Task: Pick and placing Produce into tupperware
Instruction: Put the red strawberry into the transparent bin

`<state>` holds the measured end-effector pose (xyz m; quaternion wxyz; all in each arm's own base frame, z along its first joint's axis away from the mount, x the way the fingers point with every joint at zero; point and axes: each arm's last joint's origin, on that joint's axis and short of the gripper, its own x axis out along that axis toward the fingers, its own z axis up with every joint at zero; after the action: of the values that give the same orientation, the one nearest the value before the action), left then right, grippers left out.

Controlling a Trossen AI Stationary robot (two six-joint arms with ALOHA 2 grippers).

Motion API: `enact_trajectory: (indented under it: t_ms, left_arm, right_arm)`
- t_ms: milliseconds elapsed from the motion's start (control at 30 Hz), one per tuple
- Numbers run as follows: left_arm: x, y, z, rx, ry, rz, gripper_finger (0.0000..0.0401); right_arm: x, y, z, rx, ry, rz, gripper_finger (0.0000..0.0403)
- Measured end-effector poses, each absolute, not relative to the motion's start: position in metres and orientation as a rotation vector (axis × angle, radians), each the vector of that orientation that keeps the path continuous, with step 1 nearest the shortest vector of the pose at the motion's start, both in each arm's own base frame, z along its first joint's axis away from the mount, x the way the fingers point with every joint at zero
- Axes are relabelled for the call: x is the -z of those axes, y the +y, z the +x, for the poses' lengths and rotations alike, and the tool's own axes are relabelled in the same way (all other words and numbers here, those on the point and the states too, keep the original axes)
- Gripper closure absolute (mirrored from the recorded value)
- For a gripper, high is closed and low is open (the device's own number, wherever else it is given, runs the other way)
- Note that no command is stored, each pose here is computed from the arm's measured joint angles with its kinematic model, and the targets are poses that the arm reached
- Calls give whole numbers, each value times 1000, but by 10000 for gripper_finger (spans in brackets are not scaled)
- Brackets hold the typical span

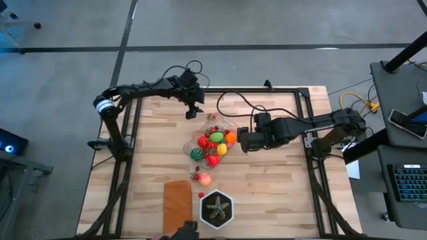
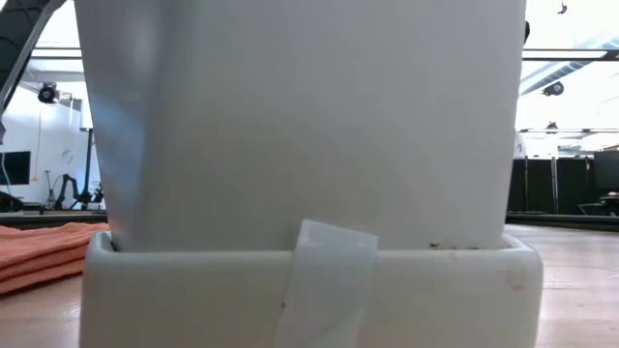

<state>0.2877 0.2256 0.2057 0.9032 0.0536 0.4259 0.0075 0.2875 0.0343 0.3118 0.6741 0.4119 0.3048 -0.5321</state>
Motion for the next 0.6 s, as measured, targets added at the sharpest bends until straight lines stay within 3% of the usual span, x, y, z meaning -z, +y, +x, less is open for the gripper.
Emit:
enact_trajectory:
  t_ms: [600]
  left_arm:
    - [-190, 207, 339, 26, 1049, 155, 189]
  right_arm:
    - [-308, 31, 286, 1210, 706, 910, 51]
